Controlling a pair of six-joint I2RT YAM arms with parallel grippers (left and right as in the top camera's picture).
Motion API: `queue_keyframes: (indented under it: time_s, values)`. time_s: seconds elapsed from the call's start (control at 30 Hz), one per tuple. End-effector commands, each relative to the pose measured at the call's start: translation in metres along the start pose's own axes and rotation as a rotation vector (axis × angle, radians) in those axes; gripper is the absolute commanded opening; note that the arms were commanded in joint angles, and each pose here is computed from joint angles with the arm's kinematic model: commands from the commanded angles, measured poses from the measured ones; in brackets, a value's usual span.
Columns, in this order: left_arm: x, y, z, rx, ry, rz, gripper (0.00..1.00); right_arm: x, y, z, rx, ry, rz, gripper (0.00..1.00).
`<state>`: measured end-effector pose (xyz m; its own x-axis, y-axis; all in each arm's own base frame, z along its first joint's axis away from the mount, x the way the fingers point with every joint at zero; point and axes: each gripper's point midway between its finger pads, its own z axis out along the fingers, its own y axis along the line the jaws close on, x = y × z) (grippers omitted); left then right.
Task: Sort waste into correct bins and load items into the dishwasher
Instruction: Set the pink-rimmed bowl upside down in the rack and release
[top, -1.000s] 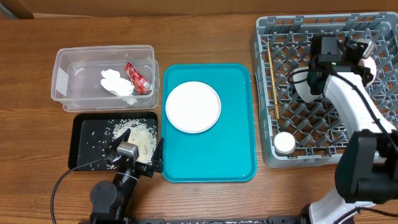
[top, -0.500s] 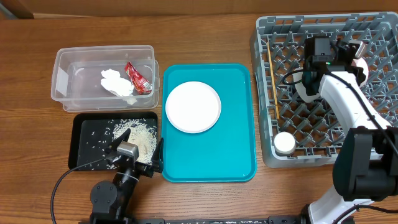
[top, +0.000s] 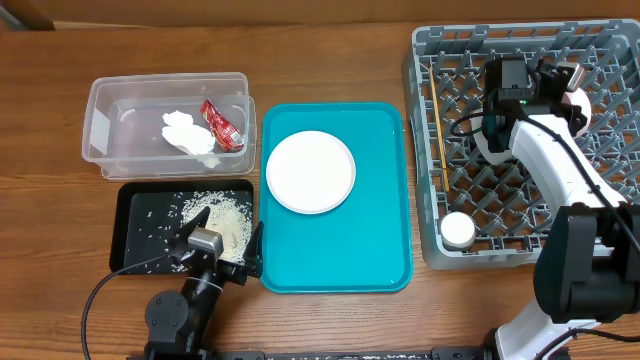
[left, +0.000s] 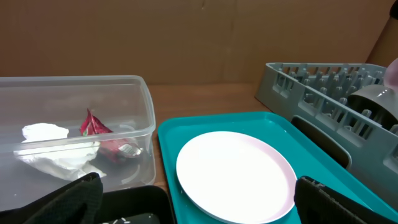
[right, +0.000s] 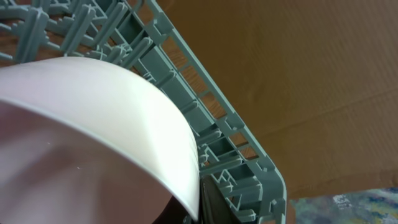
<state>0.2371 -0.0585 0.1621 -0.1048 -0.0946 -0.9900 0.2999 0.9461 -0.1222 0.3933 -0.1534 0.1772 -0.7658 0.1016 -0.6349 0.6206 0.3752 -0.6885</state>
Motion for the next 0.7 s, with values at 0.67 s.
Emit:
queue_keyframes:
  time_s: [0.67]
  values:
    - [0.000, 0.000, 0.000, 0.004, -0.007, -0.012, 1.00, 0.017, 0.029, 0.005, -0.030, 0.031, -0.156, 0.06]
